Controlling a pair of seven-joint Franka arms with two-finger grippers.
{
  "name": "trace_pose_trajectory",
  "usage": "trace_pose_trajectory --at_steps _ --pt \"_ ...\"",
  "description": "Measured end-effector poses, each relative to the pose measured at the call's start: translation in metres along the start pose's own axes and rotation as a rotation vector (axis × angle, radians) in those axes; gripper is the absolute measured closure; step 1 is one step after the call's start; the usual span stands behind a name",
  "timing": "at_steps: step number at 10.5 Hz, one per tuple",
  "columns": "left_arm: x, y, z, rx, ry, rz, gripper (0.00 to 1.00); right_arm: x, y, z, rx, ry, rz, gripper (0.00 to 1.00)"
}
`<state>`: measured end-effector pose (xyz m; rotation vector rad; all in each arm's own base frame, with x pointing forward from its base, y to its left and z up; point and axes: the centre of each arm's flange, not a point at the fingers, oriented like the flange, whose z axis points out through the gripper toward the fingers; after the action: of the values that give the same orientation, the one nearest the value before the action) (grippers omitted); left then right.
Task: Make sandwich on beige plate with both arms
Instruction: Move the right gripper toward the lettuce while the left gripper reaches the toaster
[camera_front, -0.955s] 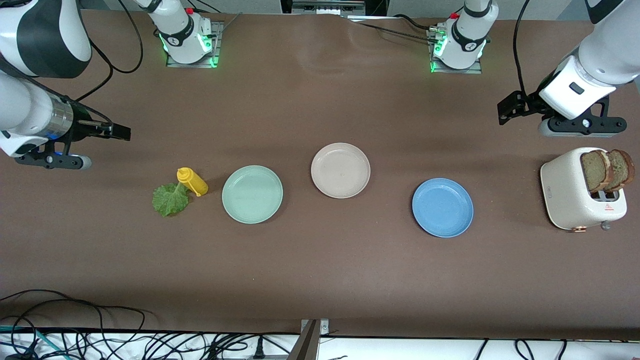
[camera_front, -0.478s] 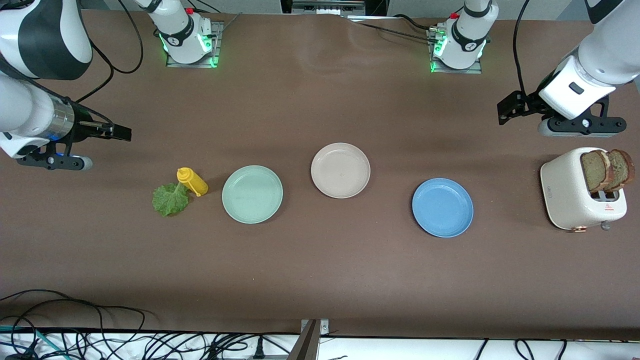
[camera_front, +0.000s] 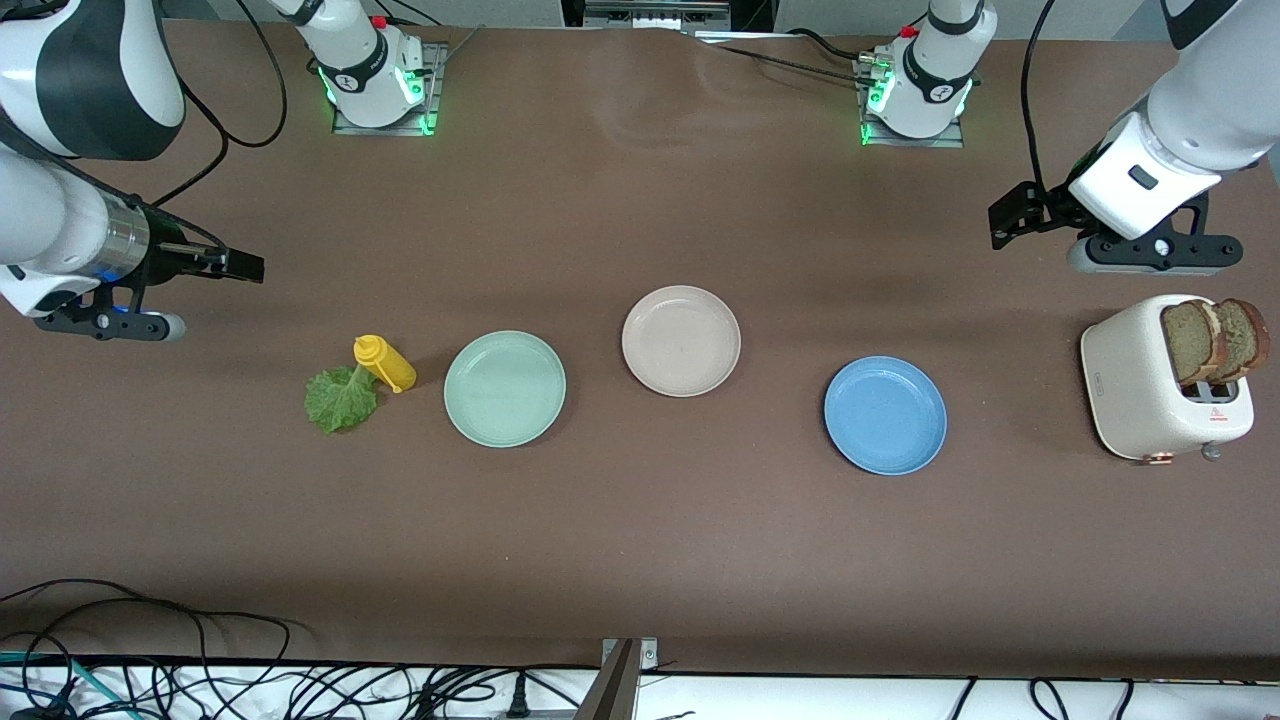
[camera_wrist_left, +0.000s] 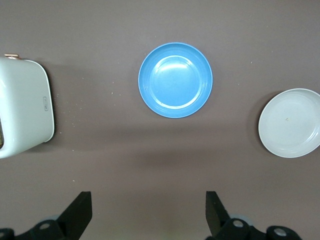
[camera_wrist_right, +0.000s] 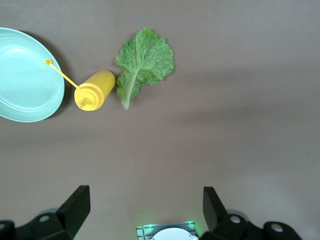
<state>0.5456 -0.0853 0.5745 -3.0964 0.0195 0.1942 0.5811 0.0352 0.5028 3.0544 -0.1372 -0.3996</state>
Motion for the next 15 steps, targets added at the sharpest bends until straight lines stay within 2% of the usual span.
trace_pose_trajectory --at_steps 1,3,6,8,11,13,15 --pt "0.005 -0.006 0.011 0.03 -0.031 -0.003 0.0 0.0 0.0 0.0 0.001 0.001 0.0 0.0" --pt "0.009 -0.028 0.017 0.054 -0.049 -0.016 0.0 0.003 -0.001 0.003 0.003 0.004 0.0 0.0" --pt "0.011 -0.115 0.02 0.086 -0.062 -0.084 0.0 0.015 0.005 0.017 0.008 0.008 0.015 0.0" --pt "0.018 -0.137 0.034 0.137 -0.083 -0.099 0.0 0.025 0.011 0.033 0.008 -0.004 0.033 0.0" --pt "0.025 -0.178 0.054 0.124 -0.105 -0.138 0.0 0.048 0.02 0.061 0.013 -0.009 0.054 0.0" --pt "0.03 -0.211 0.07 0.111 -0.107 -0.157 0.0 0.065 0.016 0.088 0.061 -0.026 0.071 0.0" --pt "0.044 -0.248 0.108 0.09 -0.115 -0.165 0.0 0.082 0.023 0.115 0.091 -0.036 0.097 0.0"
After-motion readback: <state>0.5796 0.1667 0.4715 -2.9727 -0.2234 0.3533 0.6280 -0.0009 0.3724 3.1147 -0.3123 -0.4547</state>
